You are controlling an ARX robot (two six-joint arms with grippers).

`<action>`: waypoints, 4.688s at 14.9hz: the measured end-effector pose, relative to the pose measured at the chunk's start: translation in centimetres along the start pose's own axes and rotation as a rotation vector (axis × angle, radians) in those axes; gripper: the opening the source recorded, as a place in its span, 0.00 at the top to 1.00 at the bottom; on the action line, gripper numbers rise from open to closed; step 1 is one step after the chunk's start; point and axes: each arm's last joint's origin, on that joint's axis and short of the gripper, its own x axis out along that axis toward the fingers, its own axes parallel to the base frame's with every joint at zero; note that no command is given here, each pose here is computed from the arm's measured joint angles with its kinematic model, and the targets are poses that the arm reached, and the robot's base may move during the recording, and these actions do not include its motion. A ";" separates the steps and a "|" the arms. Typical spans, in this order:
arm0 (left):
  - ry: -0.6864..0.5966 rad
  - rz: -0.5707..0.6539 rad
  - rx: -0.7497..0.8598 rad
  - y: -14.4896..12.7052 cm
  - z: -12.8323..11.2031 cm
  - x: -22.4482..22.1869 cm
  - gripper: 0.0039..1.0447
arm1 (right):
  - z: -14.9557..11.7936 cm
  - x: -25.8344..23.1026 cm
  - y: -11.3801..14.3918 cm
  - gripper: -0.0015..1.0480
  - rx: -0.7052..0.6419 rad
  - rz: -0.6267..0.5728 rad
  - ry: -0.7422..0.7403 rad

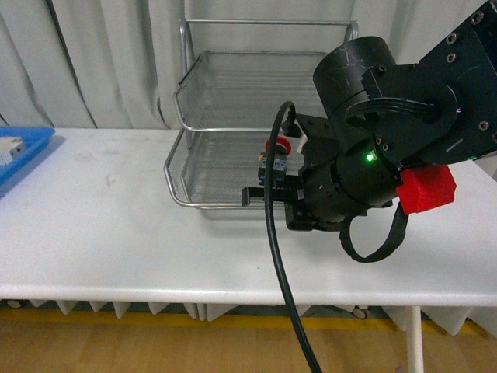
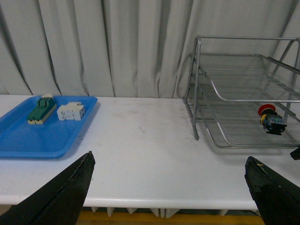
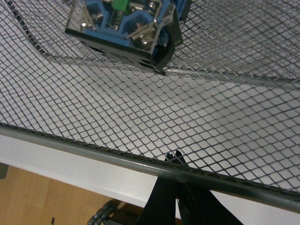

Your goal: Place button on rack with both arms

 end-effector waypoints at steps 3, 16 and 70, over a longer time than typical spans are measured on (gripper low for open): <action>0.000 0.000 0.000 0.0 0.0 0.0 0.06 | 1.5 0.7 -0.8 0.98 0.004 -0.013 -0.027; 0.000 0.000 0.000 0.0 0.0 0.0 0.06 | 6.0 1.3 -3.2 0.98 0.005 -0.076 -0.104; -0.001 0.000 0.000 0.0 0.0 0.0 0.06 | -21.6 -26.4 -7.5 0.31 -0.107 -0.326 -0.931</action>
